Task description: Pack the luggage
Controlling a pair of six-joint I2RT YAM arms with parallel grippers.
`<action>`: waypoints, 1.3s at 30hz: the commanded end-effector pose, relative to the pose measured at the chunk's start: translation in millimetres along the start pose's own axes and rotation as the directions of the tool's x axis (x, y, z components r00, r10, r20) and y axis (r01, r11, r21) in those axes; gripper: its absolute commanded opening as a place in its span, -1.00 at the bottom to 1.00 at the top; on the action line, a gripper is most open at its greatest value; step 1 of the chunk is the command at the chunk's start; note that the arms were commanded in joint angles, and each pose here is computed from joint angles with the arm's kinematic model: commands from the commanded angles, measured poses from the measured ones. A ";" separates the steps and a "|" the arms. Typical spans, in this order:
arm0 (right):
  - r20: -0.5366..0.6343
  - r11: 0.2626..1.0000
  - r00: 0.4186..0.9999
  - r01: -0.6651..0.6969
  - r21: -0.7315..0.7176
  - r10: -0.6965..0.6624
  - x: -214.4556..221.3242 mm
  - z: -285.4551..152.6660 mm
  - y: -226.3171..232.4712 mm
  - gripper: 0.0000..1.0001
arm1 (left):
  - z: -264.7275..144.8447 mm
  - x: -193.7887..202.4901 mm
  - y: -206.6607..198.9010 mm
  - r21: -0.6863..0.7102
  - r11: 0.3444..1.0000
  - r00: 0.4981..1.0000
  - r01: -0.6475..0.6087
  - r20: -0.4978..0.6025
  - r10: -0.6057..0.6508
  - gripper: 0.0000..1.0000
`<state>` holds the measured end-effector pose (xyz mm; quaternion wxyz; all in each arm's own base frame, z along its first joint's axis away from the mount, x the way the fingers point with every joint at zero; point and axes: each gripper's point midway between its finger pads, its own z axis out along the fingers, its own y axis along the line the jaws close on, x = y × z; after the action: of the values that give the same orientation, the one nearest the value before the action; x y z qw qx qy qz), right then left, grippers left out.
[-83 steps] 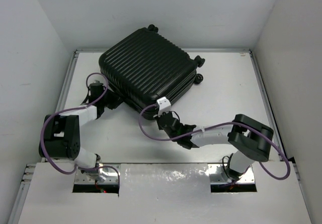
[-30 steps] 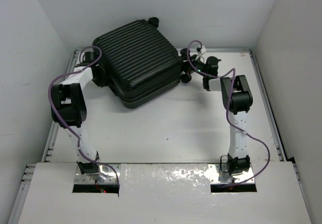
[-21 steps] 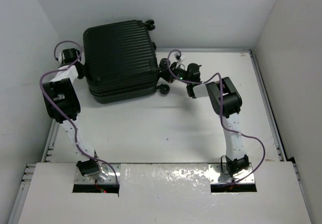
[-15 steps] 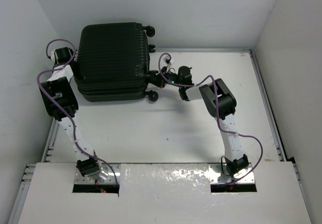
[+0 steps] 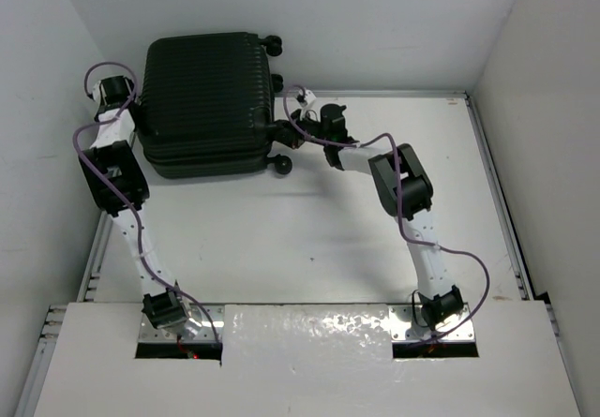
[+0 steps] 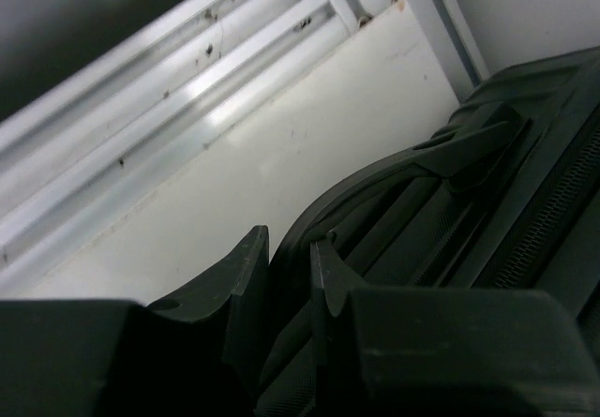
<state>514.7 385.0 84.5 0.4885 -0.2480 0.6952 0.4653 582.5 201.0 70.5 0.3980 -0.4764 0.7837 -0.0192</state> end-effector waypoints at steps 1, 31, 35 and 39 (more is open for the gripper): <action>0.078 0.984 0.994 0.090 -0.151 -0.079 -24.1 62.2 77.9 -1.00 | 1.2 110.9 -17.4 -0.037 0.992 0.954 -0.117 -0.282 0.102 -1.00; 0.040 0.986 0.999 0.032 -0.161 -0.026 -1.7 54.3 71.4 -0.34 | -187.3 -59.7 -38.2 -0.027 0.996 0.985 0.082 0.153 -0.077 1.00; 0.038 0.986 0.999 0.021 -0.167 -0.015 -2.0 38.1 79.5 -0.50 | -232.2 -80.6 -50.1 0.091 0.995 0.966 0.049 0.251 -0.070 1.00; 0.027 0.981 1.000 0.002 -0.192 0.003 0.3 32.8 95.4 -0.02 | -235.2 -69.6 -69.1 0.106 0.994 0.991 -0.021 0.131 0.007 1.00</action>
<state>492.4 416.8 40.8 0.4443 -0.2336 0.7187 0.4812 492.8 135.5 326.6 0.5185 -0.4749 0.7105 -0.0272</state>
